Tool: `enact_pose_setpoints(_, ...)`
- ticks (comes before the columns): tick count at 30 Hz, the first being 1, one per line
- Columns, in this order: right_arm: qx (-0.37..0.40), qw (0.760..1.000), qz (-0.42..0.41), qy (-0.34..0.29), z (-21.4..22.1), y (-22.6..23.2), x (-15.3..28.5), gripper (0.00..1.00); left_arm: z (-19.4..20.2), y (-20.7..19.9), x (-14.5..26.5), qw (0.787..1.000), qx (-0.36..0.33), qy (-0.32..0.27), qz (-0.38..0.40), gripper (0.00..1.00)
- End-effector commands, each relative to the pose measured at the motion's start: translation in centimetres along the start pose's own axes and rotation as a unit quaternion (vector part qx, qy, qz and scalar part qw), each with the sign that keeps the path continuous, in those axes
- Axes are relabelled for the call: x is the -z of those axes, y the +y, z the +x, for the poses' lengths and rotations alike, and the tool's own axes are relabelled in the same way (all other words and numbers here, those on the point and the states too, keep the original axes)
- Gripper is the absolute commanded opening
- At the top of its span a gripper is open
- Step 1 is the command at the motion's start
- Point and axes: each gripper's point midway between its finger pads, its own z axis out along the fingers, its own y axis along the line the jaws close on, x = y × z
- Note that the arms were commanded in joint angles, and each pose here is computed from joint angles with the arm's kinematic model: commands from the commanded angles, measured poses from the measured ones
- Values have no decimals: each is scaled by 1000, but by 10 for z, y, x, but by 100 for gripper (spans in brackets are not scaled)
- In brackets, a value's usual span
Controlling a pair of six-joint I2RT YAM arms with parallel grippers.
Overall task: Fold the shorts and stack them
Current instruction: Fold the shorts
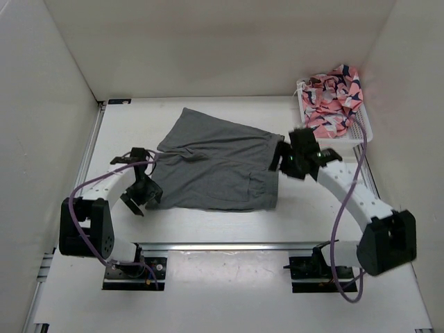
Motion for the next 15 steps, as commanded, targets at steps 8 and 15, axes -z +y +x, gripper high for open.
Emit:
enact_pose_setpoints(8,-215,969,-95,80,127,-21,21,84,2,-25,-14,997,42,17,70,81)
enact_pose_setpoints(15,-285,942,-124,125,138,-7,-5,80,-9,-29,-22,998,30,11,51,10)
